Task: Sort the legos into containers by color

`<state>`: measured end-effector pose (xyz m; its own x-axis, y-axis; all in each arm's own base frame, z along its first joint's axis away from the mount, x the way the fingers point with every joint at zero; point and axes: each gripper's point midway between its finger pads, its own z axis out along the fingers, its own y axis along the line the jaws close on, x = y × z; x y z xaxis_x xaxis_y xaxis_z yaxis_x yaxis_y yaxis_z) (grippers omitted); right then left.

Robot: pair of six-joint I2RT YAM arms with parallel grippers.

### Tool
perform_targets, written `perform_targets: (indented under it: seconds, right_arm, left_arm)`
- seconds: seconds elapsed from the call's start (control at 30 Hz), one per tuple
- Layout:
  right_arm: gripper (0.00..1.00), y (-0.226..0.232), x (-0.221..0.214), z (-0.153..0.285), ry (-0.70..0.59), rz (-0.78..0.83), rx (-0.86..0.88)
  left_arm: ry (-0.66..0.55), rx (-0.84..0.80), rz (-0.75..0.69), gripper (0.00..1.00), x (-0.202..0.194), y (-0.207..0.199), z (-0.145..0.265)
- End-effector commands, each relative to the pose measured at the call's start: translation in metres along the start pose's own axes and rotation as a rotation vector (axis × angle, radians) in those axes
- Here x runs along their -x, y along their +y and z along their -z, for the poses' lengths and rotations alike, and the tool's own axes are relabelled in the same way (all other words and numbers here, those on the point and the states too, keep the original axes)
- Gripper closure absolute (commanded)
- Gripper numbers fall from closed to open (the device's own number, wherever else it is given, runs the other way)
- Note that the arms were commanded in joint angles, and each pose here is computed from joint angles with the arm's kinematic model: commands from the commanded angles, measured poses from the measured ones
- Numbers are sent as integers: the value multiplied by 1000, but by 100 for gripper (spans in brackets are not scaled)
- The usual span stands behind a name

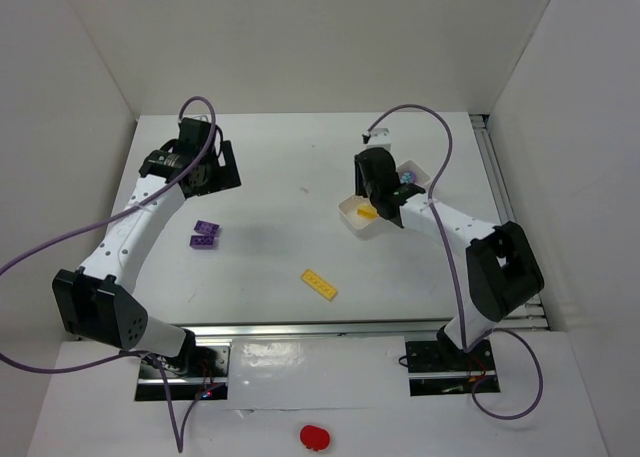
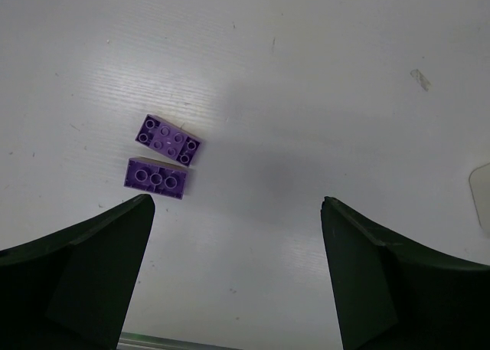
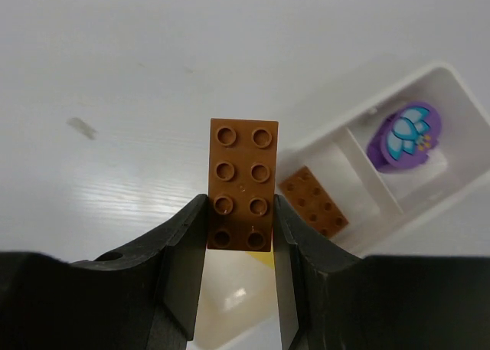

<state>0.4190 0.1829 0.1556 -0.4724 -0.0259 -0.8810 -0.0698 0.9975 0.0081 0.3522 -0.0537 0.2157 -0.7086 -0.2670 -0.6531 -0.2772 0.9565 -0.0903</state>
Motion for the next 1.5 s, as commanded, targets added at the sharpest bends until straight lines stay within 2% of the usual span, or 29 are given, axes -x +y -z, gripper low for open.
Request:
perform_targets:
  seconds: [0.0,0.2,0.43,0.5,0.63,0.67,0.73,0.8,0.93,1.0,1.2,1.33,1.47]
  right_arm:
    - [67,-23,-1,-11,-40,34,-21]
    - [65,-57,-10,-36,-57,18,-51]
    - [62,-62,-29,-57,-1,45,-58]
    - [57,-67,-30,-61,-2,40,-76]
    - [35,-70,-38,-64,14,37,-96]
    - [25,-71,-41,-64,27,32,-98]
    - [20,-71,-31,-59,14,28,-96]
    - [18,-71,-21,-50,-5,11,-94]
    - [20,-49,-4,-31,-13,-17,-9]
    - [20,-33,-14,-26,37,-31,55]
    - [9,18,-26,-14,81,-45,194]
    - [9,42,-50,-19,161,-59,290]
    - [9,61,-53,-24,197,-81,372]
  left_arm:
    - [-23,-28,5,0,9,-5,4]
    - [-15,-24,3,0,8,-5,1]
    - [-15,-24,3,0,8,-5,1]
    - [-7,-20,1,0,7,-5,-2]
    - [-3,-29,1,0,6,-7,-1]
    - [-3,-29,-8,0,6,-6,-1]
    - [-3,-29,-9,0,6,-6,-1]
    - [-3,-29,-18,0,6,-6,-1]
    - [-11,-32,-15,0,9,-7,0]
    - [-11,-32,-15,0,9,-7,0]
    - [-11,-32,-15,0,9,-7,0]
    - [-11,-32,-15,0,9,-7,0]
    - [-27,-40,-11,0,12,-7,6]
